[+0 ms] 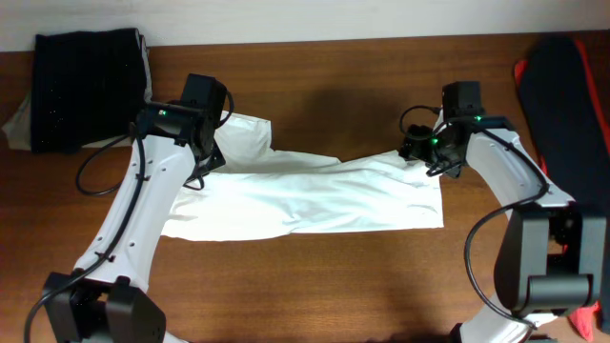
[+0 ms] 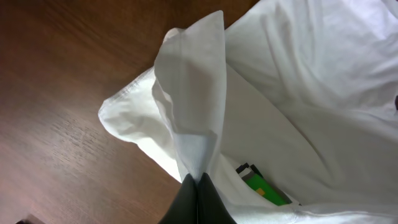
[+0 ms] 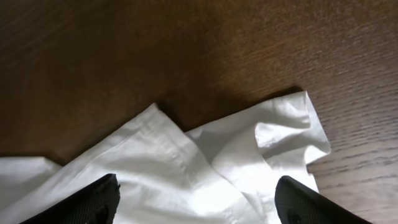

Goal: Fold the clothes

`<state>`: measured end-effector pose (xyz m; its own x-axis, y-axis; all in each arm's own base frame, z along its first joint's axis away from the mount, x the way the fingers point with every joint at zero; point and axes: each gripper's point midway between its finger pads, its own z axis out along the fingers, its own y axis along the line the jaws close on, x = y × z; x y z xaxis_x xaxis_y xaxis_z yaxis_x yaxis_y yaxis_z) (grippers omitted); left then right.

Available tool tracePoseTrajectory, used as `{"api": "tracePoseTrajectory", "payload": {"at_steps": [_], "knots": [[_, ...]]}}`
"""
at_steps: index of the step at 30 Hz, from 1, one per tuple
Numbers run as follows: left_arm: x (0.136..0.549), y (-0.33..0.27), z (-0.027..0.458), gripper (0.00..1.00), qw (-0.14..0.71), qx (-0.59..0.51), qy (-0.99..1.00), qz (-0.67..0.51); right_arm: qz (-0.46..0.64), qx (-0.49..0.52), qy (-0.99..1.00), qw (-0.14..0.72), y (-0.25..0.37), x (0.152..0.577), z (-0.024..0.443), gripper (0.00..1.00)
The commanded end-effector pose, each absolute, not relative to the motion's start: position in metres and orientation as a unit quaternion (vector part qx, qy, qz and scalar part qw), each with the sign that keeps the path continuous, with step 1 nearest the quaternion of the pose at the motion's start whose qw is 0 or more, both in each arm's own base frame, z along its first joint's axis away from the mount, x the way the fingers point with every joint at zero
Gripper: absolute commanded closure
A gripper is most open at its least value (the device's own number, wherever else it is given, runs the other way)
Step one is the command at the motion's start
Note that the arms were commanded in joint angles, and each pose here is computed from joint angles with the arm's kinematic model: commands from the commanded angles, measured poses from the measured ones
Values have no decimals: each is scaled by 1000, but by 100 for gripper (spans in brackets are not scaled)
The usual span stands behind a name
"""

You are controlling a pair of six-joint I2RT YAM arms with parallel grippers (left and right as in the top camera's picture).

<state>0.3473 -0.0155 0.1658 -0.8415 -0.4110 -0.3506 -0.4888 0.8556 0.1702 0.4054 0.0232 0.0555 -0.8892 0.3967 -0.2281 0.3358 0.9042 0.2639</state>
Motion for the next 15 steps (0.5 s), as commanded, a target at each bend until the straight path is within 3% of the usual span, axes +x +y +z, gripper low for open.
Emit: {"api": "tracePoseTrajectory", "payload": {"at_steps": [1, 6, 11, 15], "knots": [[347, -16, 174, 99, 165, -246, 948, 119, 100, 187, 969, 124, 24, 406, 36, 19], [349, -17, 174, 99, 169, -247, 947, 117, 116, 136, 972, 150, 45, 422, 36, 21], [351, -17, 175, 98, 173, -248, 946, 114, 65, 97, 973, 200, 57, 446, 59, 17], [352, -17, 175, 98, 175, -248, 946, 113, 62, 80, 980, 174, 74, 439, 38, 17]]}}
